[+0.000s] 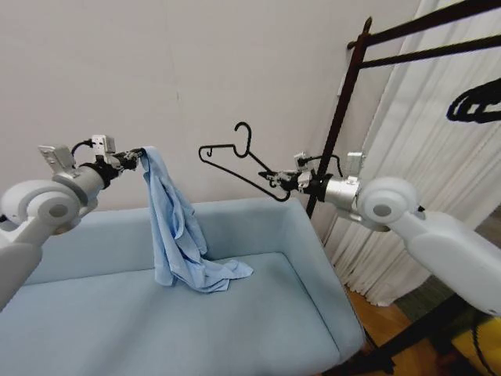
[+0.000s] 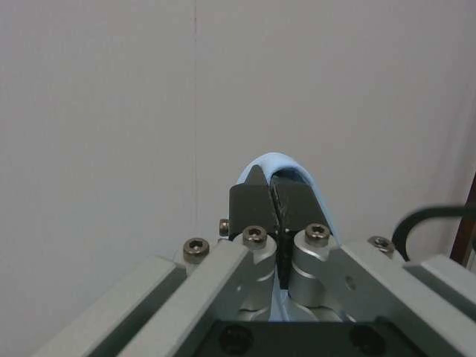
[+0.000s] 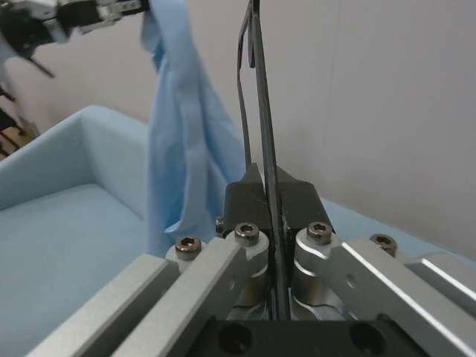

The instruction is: Pick up the clothes from the sofa and hang them on the clothes hanger.

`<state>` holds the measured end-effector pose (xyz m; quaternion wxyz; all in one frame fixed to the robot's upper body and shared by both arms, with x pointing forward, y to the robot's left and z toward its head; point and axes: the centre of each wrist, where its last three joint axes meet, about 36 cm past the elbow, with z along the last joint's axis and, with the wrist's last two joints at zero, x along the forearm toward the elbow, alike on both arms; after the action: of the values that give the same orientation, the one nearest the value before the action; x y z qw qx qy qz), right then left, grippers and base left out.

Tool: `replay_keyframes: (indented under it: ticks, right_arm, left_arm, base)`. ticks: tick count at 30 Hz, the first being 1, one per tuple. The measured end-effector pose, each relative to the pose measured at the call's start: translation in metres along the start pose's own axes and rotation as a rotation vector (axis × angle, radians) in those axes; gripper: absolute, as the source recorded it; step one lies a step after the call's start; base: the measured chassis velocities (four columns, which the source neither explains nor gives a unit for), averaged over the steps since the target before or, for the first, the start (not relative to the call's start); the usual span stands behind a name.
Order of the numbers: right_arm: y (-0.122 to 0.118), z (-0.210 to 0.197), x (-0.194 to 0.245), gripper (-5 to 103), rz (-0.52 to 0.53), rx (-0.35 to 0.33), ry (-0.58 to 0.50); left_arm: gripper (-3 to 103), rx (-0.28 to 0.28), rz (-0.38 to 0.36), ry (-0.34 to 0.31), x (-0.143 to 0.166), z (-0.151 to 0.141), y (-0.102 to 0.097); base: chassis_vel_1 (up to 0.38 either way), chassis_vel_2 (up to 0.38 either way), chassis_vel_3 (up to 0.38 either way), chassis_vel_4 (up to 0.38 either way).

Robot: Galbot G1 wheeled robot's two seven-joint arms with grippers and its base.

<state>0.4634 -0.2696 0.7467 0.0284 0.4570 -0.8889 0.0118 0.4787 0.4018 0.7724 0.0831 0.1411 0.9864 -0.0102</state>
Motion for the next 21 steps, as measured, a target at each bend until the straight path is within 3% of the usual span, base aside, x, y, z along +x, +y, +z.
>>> replay_keyframes:
  ticks: [8,21]
  right_arm:
    - [0.032,0.006,-0.004,2,-0.071,0.011,-0.026]
    - [0.071,0.008,0.005,2,-0.083,-0.001,-0.054]
  left_arm:
    - [0,0.014,0.027,-0.015,-0.008,-0.009,-0.002]
    - [0,0.014,0.032,-0.005,-0.021,-0.013,-0.014]
  base:
    - [0.000,0.000,0.000,0.000]
    - [0.000,0.000,0.000,0.000]
